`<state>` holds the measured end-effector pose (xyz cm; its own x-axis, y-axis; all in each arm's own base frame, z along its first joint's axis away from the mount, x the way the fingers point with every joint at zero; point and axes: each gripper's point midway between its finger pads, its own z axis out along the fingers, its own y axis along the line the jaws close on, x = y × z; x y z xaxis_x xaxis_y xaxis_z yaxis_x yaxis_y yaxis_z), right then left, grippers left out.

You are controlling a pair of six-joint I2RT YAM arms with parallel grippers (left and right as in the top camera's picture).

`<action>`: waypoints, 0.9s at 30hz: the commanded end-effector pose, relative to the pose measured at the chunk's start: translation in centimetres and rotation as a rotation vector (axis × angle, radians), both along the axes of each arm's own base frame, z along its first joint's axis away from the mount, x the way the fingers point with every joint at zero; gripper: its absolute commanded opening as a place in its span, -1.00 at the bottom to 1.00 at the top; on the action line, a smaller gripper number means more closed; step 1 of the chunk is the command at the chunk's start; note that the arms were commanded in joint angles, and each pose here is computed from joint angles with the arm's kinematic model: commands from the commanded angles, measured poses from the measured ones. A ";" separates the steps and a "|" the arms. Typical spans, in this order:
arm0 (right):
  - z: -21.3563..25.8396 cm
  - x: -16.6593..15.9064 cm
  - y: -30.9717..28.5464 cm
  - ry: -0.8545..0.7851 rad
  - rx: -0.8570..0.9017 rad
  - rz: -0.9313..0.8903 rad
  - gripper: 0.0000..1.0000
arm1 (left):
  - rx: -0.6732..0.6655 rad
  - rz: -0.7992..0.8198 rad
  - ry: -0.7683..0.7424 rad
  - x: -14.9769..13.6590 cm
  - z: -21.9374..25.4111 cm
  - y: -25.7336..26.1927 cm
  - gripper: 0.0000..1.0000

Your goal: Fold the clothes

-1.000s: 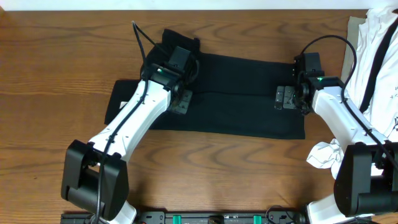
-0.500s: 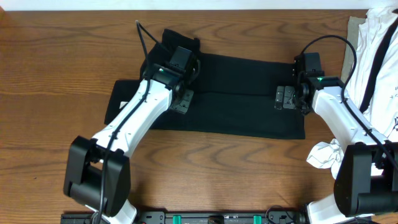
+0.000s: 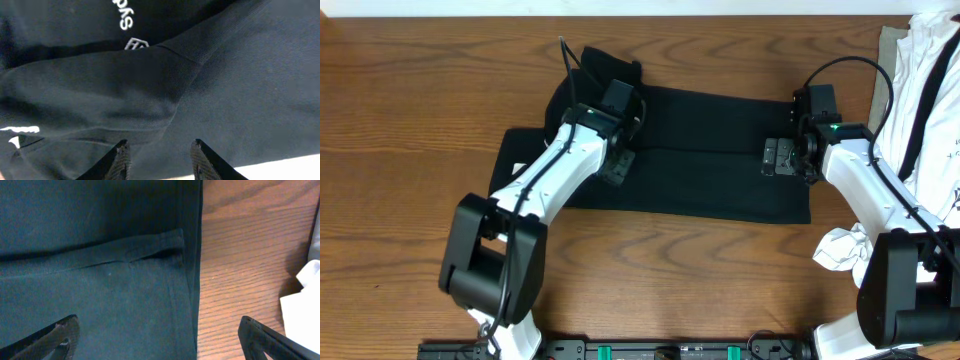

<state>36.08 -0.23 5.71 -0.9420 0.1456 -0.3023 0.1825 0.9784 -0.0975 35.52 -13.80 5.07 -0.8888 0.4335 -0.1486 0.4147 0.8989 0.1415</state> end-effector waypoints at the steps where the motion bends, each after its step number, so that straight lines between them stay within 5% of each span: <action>1: 0.5 0.3 -0.1 -0.016 0.002 -0.004 0.98 | 0.024 -0.013 0.034 -0.3 -1.6 0.3 -0.17; 27: 0.5 0.3 0.0 -0.016 0.002 -0.003 0.99 | 0.109 -0.002 0.024 0.6 -3.6 1.4 -0.15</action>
<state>36.08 -0.23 5.71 -0.9420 0.1456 -0.3023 0.1825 0.9784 -0.0975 36.18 -13.11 1.56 -0.8951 0.4361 -0.0931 0.4133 0.8896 0.1942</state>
